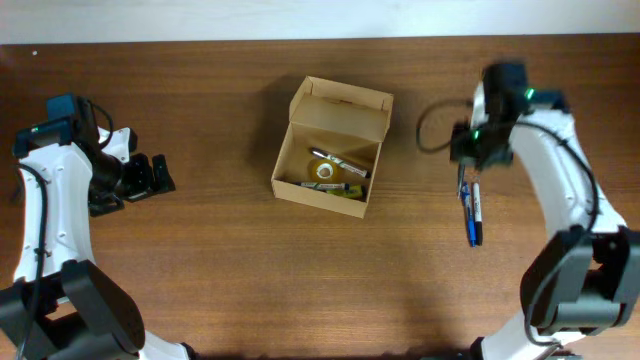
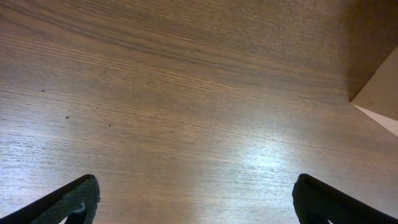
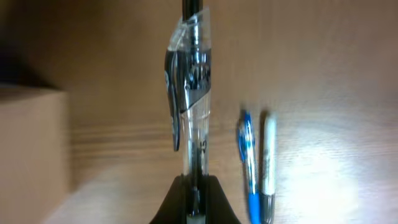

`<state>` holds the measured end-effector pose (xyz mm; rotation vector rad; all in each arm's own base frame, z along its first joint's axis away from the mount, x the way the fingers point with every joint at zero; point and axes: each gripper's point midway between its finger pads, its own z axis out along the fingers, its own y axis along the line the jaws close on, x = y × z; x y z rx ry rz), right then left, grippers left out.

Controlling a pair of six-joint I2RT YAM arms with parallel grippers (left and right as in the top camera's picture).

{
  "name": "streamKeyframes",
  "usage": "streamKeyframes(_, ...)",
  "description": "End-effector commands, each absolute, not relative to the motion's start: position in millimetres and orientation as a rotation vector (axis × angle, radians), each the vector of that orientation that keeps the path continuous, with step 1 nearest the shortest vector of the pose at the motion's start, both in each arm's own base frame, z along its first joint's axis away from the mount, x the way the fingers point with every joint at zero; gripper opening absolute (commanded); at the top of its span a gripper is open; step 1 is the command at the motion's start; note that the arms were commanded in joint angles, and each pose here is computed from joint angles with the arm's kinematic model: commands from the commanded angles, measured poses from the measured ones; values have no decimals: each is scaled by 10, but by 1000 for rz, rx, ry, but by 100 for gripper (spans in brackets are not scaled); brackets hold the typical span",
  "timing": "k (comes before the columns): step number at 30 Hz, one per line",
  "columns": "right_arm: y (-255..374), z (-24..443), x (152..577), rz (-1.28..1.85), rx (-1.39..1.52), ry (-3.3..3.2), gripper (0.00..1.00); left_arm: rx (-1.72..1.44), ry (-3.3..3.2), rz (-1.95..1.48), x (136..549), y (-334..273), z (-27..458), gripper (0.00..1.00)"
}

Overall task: Pack container
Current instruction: 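Carry the clear pen into the box and open the right gripper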

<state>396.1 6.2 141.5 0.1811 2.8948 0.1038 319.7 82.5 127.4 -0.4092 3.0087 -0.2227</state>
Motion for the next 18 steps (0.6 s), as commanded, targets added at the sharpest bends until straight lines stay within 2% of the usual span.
streamKeyframes(1,448,2024,4165,130,-114,2758,4,-380,2993,-236,3186,809,1321,100)
streamKeyframes(4,816,2420,4219,138,-310,2652,4,-380,2993,-236,3186,809,1321,100)
streamKeyframes(8,1378,2651,4160,53,-783,2478,4,-380,2993,-236,3186,809,1321,100)
streamKeyframes(13,1987,2442,3944,7,-1324,2303,4,-380,2993,-236,3186,809,1321,100)
streamKeyframes(18,2297,2144,3846,8,-1613,2203,4,-380,2993,-236,3186,809,1321,100)
